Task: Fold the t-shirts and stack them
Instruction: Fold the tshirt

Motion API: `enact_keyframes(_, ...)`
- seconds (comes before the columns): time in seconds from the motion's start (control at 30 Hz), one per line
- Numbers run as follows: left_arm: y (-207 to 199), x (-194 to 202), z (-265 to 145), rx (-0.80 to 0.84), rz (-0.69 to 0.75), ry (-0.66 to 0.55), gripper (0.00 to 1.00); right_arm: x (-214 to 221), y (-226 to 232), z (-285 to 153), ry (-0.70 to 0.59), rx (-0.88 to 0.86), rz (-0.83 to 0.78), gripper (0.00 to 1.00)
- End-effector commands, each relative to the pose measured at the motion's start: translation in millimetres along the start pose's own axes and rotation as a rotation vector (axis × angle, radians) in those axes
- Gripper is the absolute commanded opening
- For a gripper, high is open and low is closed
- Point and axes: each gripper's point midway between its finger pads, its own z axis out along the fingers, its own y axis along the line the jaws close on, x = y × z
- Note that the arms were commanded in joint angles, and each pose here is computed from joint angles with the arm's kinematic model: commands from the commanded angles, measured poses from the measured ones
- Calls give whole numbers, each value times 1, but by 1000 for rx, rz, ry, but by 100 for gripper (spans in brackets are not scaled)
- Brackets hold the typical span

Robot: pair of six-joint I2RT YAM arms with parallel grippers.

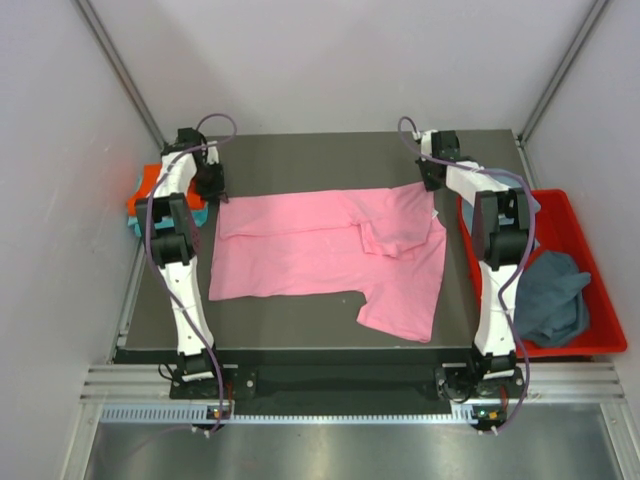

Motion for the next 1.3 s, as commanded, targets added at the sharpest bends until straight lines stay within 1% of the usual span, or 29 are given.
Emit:
enact_keyframes(0.0,-2,0,6,24,-1,7,29,-9,6,2,-35,7,-18,0)
enact_keyframes(0.03,-3,-2,6,24,2,3,24,-9,6,2,-37,7,-19,0)
enact_keyframes(0.07,-3,-4,7,24,2,-5,17,-9,5,2,-36,8,-20,0)
enact_keyframes(0.1,-3,-5,8,23,-28,-9,7,-9,4,3,-35,13,-20,0)
enact_keyframes(0.13,-3,-9,8,20,-29,-24,0,-9,3,3,-36,18,-24,0)
enact_keyframes(0.17,-3,-11,9,20,-36,-30,0,-10,2,3,-38,22,-24,0)
enact_keyframes(0.3,-3,-25,19,22,-40,-65,0,-12,-3,6,-41,32,-28,0)
enact_keyframes(0.33,-4,-35,17,23,-31,-93,0,-11,-4,7,-39,37,-33,0)
enact_keyframes(0.43,-7,-48,24,21,-12,-126,0,-13,-9,7,-43,49,-30,0)
enact_keyframes(0.6,-13,-57,38,32,13,-153,0,-14,-15,7,-49,60,-29,0)
enact_keyframes(0.8,-28,-69,51,25,47,-193,0,-26,-22,15,-76,75,-34,0)
enact_keyframes(0.9,-31,-81,50,4,54,-232,0,-35,-22,19,-95,78,-35,0)
enact_keyframes(1.1,-32,-100,25,-22,61,-297,0,-53,-26,11,-140,91,-46,0)
enact_keyframes(1.13,-31,-102,21,-29,60,-302,10,-55,-26,10,-146,95,-49,0)
enact_keyframes(1.17,-31,-101,18,-33,59,-298,19,-62,-29,4,-163,105,-46,3)
enact_keyframes(1.2,-32,-106,5,-36,61,-316,23,-66,-33,-1,-168,128,-44,9)
enact_keyframes(1.23,-31,-104,0,-39,54,-311,27,-71,-36,-8,-181,141,-42,18)
enact_keyframes(1.27,-30,-104,-9,-47,45,-312,28,-83,-40,-24,-213,156,-39,32)
